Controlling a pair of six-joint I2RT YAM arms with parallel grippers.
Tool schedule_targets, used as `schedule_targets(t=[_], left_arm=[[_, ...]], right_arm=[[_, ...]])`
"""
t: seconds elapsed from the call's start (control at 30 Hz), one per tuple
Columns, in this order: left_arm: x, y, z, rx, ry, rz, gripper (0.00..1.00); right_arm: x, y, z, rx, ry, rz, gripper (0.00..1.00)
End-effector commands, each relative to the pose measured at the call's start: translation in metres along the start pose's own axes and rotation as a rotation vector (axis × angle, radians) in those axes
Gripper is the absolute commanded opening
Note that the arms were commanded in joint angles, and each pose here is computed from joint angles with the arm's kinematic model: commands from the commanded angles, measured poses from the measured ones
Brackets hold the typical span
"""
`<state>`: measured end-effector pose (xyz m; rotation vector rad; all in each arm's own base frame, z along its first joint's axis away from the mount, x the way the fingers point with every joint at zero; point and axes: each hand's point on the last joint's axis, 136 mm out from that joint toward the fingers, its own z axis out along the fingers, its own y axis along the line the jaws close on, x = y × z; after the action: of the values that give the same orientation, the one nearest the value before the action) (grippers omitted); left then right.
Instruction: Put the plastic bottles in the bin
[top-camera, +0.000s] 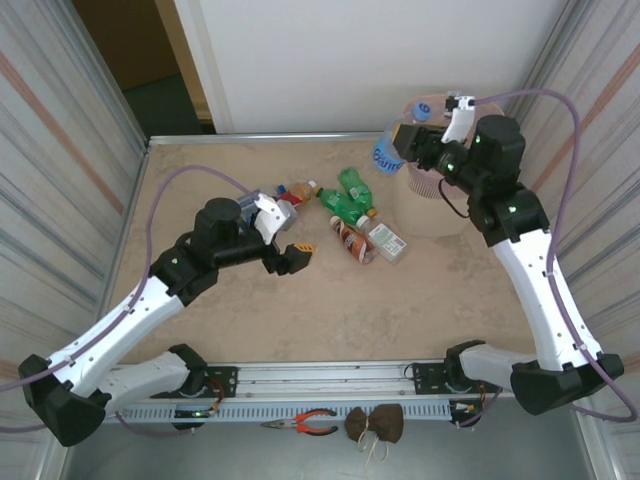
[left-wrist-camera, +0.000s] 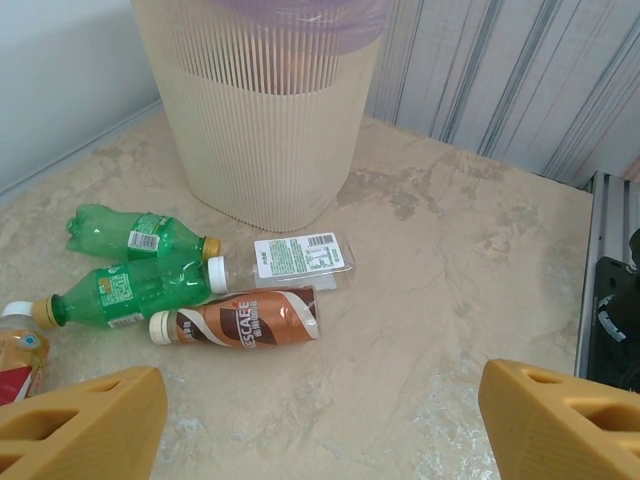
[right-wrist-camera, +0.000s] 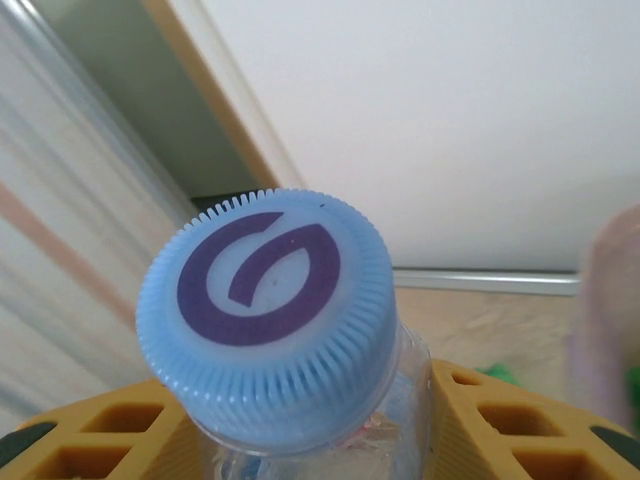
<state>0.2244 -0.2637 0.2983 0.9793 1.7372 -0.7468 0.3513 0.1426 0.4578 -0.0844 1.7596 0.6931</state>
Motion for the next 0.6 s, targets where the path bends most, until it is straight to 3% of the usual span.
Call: schedule_targets(t=[0.0,0.4,0.57], left_arm=[[-0.012,-0.006,-0.009,0.014,-0.066,-0.008,0.82],[-0.008,-0.007,-0.013,0.005,-0.067,-0.009,0.82],[-0.004,-0.006,-0.011,0.0,-0.067,-0.012,0.82]], right_arm=[[-0.004,-0.031,-0.001,0.125,0.042,-0.095,0.5],[-0.051,-0.137,0.003,0.48,0.087,-0.166,0.5],[-0.041,-0.177,0.007,0.601,0.189,-0.164,0.49]])
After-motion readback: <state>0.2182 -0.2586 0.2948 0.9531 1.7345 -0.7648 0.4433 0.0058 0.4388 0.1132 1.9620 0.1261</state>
